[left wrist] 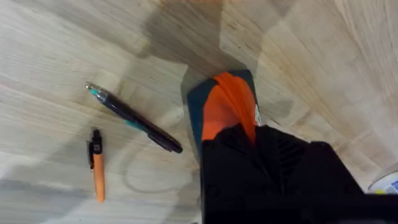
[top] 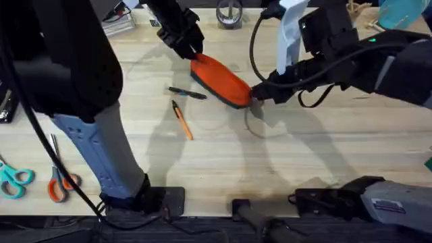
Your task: Unzip the bag, pick up the pens from the table one at a time and place them inside, then zip the bag closed.
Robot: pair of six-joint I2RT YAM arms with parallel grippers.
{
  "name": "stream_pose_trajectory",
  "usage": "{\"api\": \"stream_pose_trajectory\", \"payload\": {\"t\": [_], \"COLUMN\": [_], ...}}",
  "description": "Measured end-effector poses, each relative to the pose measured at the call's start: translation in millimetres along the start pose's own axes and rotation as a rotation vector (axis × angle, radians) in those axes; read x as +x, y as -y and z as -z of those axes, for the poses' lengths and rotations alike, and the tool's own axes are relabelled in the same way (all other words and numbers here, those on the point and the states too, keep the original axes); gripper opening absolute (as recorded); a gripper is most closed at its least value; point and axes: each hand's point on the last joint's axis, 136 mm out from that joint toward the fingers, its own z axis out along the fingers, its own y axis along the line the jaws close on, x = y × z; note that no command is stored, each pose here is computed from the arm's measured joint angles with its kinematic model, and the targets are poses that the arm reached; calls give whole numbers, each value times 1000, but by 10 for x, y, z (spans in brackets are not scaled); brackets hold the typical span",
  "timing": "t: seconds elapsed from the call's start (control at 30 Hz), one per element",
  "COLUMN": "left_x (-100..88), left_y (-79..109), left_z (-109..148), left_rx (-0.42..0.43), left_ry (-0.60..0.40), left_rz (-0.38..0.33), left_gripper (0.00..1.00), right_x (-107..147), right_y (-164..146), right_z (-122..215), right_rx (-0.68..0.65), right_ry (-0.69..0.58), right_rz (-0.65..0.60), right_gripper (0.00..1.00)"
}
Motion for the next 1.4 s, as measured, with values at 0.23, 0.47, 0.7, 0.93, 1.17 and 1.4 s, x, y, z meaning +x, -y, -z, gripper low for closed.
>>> {"api": "stream_pose_trajectory", "payload": {"t": [0.23,0.47,0.7,0.93,1.17,1.4], "left_x": [-1,-2,-3,-5,-7,-7], "left_y": [1,3,4,6,8,6], "left_z": [0,0,0,0,0,0], "left_rx": [1,1,1,2,3,2], "left_ry": [0,1,1,2,3,3], "left_rz": [0,-1,-1,-1,-2,-1], "left_gripper": [41,41,41,41,41,41], "right_x": [-24,-127,-253,-319,-355,-485], "right_y": [-10,-18,-47,-41,-40,-114], "right_z": [31,64,76,85,88,39], "right_rx": [2,5,-10,-8,-6,-15], "right_ry": [12,55,107,133,148,190], "right_rz": [5,24,45,56,62,104], "right_gripper": [32,32,32,33,32,32]}}
